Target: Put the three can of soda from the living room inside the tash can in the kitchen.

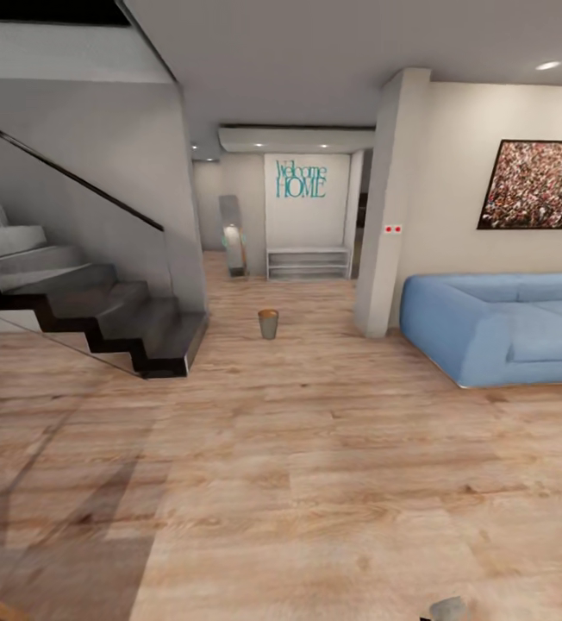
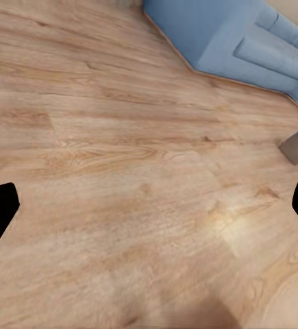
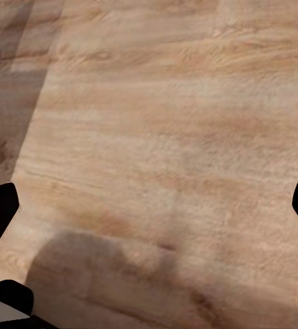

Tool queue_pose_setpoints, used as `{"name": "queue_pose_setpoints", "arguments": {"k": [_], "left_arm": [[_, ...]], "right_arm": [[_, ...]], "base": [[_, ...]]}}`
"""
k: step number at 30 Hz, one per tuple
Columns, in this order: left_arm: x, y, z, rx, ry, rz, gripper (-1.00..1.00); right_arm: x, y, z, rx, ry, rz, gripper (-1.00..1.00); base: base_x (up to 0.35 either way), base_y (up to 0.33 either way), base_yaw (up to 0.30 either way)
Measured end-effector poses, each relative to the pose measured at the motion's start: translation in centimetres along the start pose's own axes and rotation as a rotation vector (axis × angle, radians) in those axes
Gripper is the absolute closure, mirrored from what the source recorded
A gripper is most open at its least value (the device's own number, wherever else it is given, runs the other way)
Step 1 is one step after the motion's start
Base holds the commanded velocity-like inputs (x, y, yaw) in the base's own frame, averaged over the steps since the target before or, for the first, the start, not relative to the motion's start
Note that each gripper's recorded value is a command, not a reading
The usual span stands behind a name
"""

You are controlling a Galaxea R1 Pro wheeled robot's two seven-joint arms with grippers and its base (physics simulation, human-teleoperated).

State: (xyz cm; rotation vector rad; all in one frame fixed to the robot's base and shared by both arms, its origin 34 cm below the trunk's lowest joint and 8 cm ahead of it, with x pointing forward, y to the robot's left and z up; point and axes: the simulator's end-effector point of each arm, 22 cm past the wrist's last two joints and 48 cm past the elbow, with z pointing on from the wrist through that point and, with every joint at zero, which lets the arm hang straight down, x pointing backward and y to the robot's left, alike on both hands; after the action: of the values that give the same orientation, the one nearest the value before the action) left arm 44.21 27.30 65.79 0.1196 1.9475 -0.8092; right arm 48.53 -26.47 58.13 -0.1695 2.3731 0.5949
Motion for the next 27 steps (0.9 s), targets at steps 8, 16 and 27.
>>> {"name": "queue_pose_setpoints", "arguments": {"k": [8,16,27], "left_arm": [[-0.01,0.01,-0.01,0.000,0.000,0.000,-1.00],[-0.02,0.00,-0.01,0.000,-0.001,0.001,-1.00],[0.02,-0.02,0.01,0.000,0.000,0.001,-1.00]], "right_arm": [[-0.01,0.00,0.00,0.000,0.000,0.000,-1.00],[0.00,0.00,0.00,0.000,0.000,0.000,-1.00],[0.01,0.02,0.00,-0.001,0.000,0.000,-1.00]], "base": [[0.344,0.053,0.290],[0.346,0.005,0.290],[0.347,0.000,0.218]]}}
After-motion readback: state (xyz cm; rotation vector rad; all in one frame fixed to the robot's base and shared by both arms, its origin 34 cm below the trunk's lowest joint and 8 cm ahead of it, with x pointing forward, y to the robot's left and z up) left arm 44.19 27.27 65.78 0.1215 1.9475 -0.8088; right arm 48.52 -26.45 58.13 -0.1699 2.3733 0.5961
